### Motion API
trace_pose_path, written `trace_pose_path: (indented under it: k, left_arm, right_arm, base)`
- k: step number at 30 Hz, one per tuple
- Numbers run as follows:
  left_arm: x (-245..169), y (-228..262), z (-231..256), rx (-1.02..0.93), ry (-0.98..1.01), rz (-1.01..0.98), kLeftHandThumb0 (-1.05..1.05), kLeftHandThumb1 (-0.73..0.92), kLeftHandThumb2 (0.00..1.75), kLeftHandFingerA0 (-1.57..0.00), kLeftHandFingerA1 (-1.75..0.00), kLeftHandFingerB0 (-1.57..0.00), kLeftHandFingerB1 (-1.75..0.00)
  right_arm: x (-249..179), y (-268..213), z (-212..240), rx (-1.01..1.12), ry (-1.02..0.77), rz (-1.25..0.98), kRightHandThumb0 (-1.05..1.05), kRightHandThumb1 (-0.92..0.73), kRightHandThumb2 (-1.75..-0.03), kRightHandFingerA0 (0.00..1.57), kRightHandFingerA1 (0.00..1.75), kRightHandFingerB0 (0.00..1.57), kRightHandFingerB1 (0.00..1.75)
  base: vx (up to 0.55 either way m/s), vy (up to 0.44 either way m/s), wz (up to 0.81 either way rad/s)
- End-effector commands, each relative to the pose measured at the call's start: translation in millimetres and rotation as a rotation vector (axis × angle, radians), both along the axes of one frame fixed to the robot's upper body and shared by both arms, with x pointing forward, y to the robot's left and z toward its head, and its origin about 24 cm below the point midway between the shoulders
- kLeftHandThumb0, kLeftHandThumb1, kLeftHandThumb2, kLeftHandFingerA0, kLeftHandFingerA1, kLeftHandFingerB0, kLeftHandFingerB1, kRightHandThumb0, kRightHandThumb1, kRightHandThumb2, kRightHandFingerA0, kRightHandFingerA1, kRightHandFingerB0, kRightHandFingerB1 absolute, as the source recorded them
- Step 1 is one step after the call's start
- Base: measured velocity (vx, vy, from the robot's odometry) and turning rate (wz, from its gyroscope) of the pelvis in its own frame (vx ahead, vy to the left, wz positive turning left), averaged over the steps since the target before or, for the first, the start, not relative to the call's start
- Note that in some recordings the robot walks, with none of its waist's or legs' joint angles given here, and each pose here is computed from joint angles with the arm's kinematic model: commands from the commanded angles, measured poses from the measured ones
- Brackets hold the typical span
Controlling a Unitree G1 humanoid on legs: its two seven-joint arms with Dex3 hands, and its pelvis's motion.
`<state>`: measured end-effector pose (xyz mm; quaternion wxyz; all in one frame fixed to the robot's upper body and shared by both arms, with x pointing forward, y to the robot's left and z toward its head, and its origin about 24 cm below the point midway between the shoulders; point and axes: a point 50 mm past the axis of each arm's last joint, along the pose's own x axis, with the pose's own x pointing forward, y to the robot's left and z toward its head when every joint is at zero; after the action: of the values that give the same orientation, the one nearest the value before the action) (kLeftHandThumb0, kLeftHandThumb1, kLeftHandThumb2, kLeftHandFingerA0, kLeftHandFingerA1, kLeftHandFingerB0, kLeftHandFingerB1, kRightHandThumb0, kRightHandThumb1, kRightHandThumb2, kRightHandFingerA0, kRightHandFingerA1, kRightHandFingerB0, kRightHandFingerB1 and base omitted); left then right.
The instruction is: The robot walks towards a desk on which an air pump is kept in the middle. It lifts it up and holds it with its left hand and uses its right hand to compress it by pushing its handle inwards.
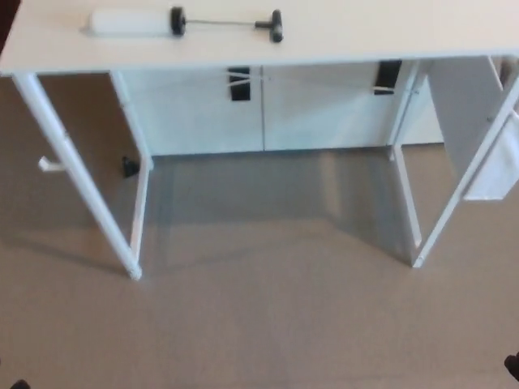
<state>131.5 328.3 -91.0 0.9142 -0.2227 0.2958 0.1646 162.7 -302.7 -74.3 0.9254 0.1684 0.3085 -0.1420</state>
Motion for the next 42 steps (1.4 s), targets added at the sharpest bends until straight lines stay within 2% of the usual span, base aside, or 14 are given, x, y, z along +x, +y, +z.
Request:
trace_pose_path:
  k: [1,3,4,14,15,24,25,27,28,32,36,37,40,42]
  left_arm:
    - [1.2,7.4,5.2,0.034,-0.019,0.003,-0.07,0.5,0.93,0.0,-0.46,-0.04,-0.44]
    - [1.3,7.4,5.2,0.033,-0.02,0.003,-0.07,0.5,0.93,0.0,-0.46,-0.04,-0.44]
    - [1.4,7.1,5.5,0.036,-0.021,0.001,-0.07,0.5,0.93,0.0,-0.46,-0.05,-0.45]
    - [4.6,7.2,7.5,0.048,-0.021,-0.013,-0.07,0.5,0.93,-0.01,-0.46,-0.05,-0.45]
    - [4.6,7.4,7.7,0.049,-0.02,-0.018,-0.08,0.51,0.93,0.0,-0.46,-0.03,-0.44]
    - [5.9,8.2,9.1,0.055,-0.031,-0.029,-0.08,0.49,0.92,0.0,-0.46,-0.03,-0.44]
    - [6.9,8.2,9.1,0.053,-0.031,-0.022,-0.08,0.48,0.92,-0.02,-0.47,-0.05,-0.45]
    - [8.2,8.0,9.1,0.05,-0.032,-0.014,-0.08,0.48,0.92,-0.02,-0.47,-0.05,-0.45]
    - [8.0,8.0,9.0,0.046,-0.037,-0.017,-0.09,0.48,0.92,0.0,-0.46,-0.03,-0.44]
    - [10.2,7.8,10.1,0.047,-0.042,-0.02,-0.09,0.48,0.91,0.0,-0.46,-0.03,-0.44]
    - [10.4,7.6,9.8,0.046,-0.039,-0.017,-0.08,0.48,0.92,0.0,-0.46,-0.04,-0.45]
    - [10.5,7.6,9.6,0.049,-0.035,-0.018,-0.08,0.48,0.92,-0.02,-0.47,-0.05,-0.45]
    - [10.4,7.3,9.5,0.051,-0.034,-0.022,-0.08,0.48,0.92,0.0,-0.46,-0.05,-0.45]
    - [11.2,7.5,9.6,0.051,-0.033,-0.022,-0.07,0.49,0.92,-0.01,-0.46,-0.05,-0.45]
  right_arm:
    - [-2.6,-1.3,-0.5,-0.018,0.003,-0.001,-0.14,-0.43,-0.91,0.26,0.57,0.08,0.48]
    - [-2.6,-1.4,-0.6,-0.019,0.003,-0.001,-0.14,-0.43,-0.91,0.26,0.57,0.08,0.48]
    - [-2.6,-1.2,-0.4,-0.02,0.004,-0.003,-0.17,-0.61,-0.58,0.39,0.45,0.21,0.31]
    - [-3.1,0.1,-0.7,-0.032,0.007,-0.008,-0.18,-0.59,-0.57,0.41,0.45,0.23,0.32]
    - [-3.2,0.1,-0.9,-0.033,0.01,-0.009,-0.17,-0.6,-0.57,0.47,0.49,0.22,0.32]
    - [-2.0,0.3,-1.6,-0.033,0.01,-0.009,-0.18,-0.6,-0.57,0.43,0.45,0.22,0.31]
    - [-1.6,0.0,-1.5,-0.034,0.01,-0.008,-0.14,-0.41,-0.9,0.35,0.61,0.11,0.49]
    - [-0.9,0.1,-1.1,-0.037,0.011,-0.009,-0.14,-0.41,-0.9,0.35,0.61,0.11,0.49]
    - [-0.8,0.1,-0.7,-0.04,0.01,-0.005,-0.18,-0.58,-0.57,0.48,0.53,0.23,0.32]
    - [0.3,0.5,-0.4,-0.05,0.008,0.006,-0.22,-0.58,-0.6,0.45,0.46,0.22,0.33]
    - [0.4,1.0,-0.2,-0.055,0.007,0.013,-0.22,-0.57,-0.58,0.44,0.48,0.21,0.32]
    - [0.5,1.3,-0.1,-0.055,0.008,0.012,-0.17,-0.57,-0.57,0.53,0.52,0.22,0.31]
    - [0.8,1.7,0.0,-0.057,0.011,0.011,-0.22,-0.56,-0.59,0.56,0.55,0.21,0.33]
    - [0.8,2.0,-0.2,-0.058,0.01,0.016,-0.18,-0.57,-0.57,0.48,0.47,0.21,0.31]
  base:
    - [0.43,0.058,0.62]
    - [0.56,0.176,-0.56]
    - [0.49,0.176,-0.15]
    - [0.42,0.093,0.07]
    - [0.2,-0.097,0.32]
    - [0.08,-0.212,0.08]
    - [0.0,0.0,0.0]
    - [0.0,0.0,0.0]
    - [0.0,0.0,0.0]
    - [0.12,0.122,0.02]
    - [0.17,0.091,0.02]
    - [0.13,0.129,0.07]
    - [0.15,0.112,0.05]
    - [0.17,0.006,0.04]
